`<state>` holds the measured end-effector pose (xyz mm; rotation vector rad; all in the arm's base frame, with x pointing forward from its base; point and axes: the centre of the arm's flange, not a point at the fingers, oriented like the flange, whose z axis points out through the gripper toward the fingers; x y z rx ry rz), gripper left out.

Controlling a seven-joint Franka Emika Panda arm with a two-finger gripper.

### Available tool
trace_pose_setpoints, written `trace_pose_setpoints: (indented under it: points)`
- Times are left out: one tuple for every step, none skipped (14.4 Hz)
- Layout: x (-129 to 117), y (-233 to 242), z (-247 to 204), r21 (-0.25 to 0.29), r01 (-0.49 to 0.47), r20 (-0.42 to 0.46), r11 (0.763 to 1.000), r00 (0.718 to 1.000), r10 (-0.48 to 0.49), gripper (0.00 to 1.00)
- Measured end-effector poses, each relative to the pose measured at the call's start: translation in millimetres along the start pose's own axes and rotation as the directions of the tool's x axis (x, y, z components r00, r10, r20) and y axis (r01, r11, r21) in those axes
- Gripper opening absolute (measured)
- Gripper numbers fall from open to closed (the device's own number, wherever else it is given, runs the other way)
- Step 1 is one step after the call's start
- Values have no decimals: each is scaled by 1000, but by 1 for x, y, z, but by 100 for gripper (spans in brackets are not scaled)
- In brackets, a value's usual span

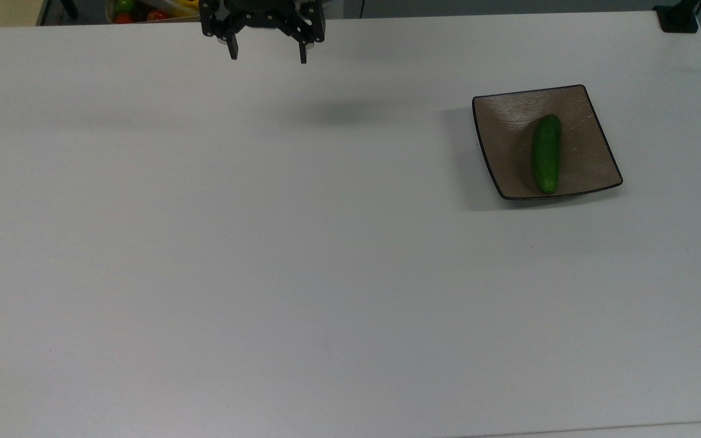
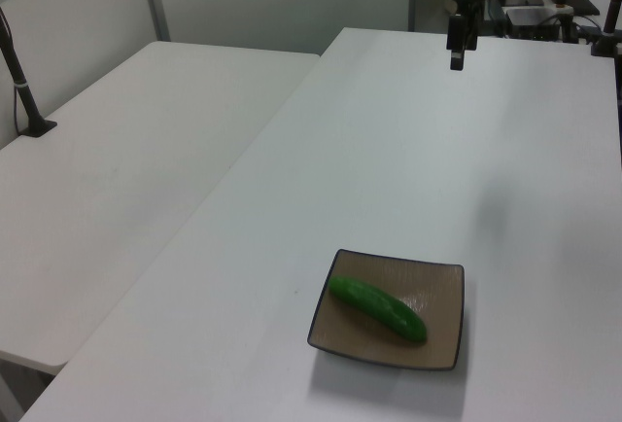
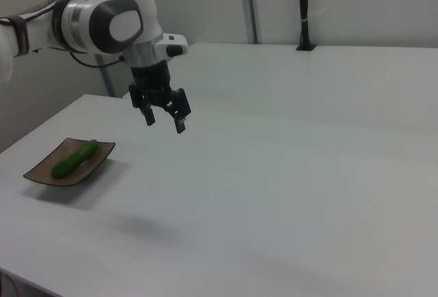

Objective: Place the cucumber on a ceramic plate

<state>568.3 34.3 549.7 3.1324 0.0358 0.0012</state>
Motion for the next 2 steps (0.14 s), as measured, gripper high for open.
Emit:
trace_pose_setpoints:
  points:
    - [0,0,0,0,0,0,1000,1000,0,100]
    - [0,0,1,0,0,1,1000,1000,0,100]
